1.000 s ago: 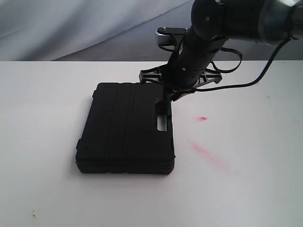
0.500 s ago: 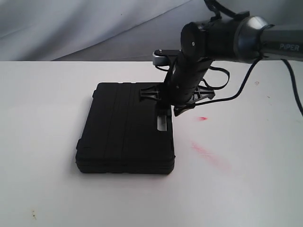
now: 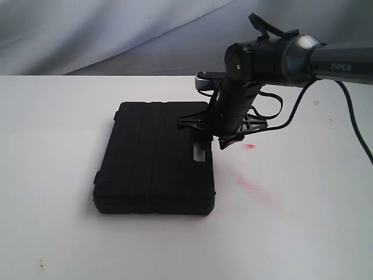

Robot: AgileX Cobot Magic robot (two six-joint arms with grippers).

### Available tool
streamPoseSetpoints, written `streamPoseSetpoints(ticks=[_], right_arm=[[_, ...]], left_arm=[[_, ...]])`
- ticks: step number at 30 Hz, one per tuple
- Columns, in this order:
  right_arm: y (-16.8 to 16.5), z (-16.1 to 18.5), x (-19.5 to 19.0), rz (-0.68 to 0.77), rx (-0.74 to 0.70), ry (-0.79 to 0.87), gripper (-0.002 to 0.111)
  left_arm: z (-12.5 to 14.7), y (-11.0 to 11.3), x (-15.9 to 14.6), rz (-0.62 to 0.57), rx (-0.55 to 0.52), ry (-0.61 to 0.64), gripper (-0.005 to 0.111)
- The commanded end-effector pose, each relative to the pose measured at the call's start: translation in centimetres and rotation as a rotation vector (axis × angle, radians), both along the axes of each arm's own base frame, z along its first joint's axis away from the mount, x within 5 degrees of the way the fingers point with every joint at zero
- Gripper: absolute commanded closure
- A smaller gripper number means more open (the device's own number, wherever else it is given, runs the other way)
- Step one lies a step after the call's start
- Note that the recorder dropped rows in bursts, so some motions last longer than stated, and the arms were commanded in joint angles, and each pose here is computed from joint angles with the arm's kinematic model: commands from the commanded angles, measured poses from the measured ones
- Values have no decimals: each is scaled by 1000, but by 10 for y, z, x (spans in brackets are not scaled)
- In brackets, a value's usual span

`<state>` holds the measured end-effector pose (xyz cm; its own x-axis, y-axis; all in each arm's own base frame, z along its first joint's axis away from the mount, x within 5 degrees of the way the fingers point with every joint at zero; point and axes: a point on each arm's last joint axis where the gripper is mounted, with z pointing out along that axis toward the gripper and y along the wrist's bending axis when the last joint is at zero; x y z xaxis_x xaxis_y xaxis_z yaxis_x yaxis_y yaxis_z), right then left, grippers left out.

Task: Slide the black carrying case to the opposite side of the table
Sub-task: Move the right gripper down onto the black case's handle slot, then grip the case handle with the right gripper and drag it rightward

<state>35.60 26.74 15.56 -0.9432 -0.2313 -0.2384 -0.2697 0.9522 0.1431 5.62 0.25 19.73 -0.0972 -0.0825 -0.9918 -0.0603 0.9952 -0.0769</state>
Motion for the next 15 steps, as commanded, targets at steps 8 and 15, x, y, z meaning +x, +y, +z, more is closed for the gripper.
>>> streamPoseSetpoints(ticks=[8, 15], right_arm=[[2, -1, 7, -15, 38, -49, 68], [4, -21, 8, -30, 36, -5, 69]], left_arm=[[-1, 0, 0, 2, -3, -2, 106], [-1, 0, 0, 1, -1, -2, 106]])
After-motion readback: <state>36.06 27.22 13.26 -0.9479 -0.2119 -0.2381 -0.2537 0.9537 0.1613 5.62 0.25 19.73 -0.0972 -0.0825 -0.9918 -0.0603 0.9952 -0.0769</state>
